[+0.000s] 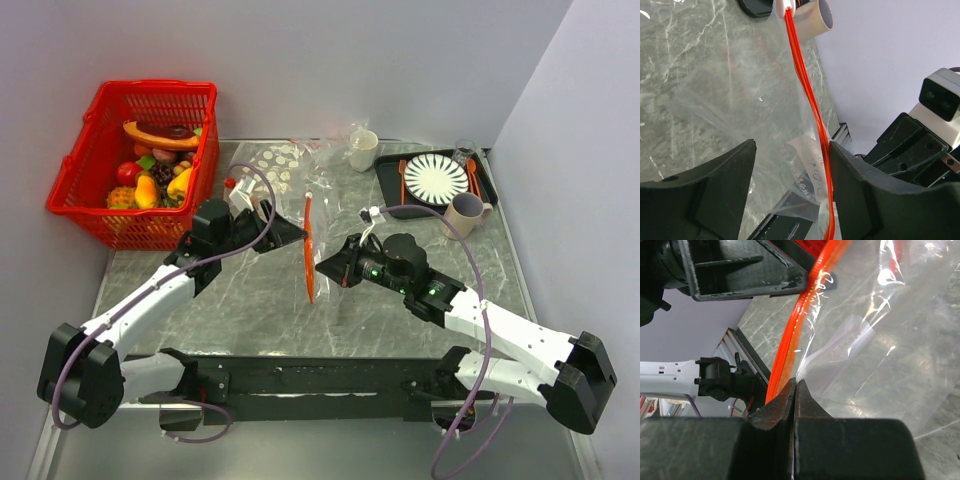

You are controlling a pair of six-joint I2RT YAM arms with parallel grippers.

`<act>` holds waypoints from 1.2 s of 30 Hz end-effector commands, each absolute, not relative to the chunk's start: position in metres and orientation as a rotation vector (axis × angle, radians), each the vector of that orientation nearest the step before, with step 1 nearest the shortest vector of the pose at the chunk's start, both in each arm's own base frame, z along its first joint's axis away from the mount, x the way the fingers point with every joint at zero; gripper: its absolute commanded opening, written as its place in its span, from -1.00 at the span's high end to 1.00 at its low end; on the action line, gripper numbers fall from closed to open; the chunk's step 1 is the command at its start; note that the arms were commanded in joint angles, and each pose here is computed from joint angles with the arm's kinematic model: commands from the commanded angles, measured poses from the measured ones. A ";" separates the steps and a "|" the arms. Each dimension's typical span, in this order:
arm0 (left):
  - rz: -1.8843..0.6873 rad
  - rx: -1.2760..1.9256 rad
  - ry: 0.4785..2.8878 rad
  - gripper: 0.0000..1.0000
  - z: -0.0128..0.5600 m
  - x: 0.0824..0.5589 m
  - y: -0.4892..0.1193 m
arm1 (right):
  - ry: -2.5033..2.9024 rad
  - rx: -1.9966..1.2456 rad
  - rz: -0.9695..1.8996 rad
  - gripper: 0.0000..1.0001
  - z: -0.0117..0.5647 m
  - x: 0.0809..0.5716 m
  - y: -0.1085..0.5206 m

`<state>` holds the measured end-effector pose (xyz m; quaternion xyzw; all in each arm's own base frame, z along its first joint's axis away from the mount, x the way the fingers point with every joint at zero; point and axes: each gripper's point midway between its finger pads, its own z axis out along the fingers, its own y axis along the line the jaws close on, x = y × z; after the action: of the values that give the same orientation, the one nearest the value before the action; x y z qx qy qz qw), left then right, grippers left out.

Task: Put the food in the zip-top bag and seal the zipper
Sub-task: Open the zipper of the food storage bag.

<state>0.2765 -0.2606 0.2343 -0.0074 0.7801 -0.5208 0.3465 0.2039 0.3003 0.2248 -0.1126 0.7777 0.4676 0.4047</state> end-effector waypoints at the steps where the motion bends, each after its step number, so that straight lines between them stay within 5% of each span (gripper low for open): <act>1: -1.364 0.030 1.935 -0.27 0.260 0.280 -0.266 | 1.901 -0.294 1.204 1.00 0.238 0.205 0.302; 10: -1.436 0.060 1.878 -0.13 0.276 0.270 -0.268 | 1.905 -0.296 1.206 1.00 0.235 0.204 0.302; 18: -1.498 0.060 1.884 0.31 0.273 0.268 -0.274 | 1.901 -0.288 1.214 1.00 0.235 0.204 0.302; 28: -1.483 0.041 1.886 0.29 0.271 0.269 -0.272 | 1.892 -0.282 1.211 1.00 0.236 0.203 0.299; 36: -1.425 -0.010 1.933 0.50 0.255 0.274 -0.267 | 1.894 -0.274 1.202 1.00 0.235 0.204 0.297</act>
<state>0.2715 -0.2687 0.2570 -0.0006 0.7490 -0.5626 0.3499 0.2029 0.2993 0.2192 -0.1121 0.7787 0.4671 0.4035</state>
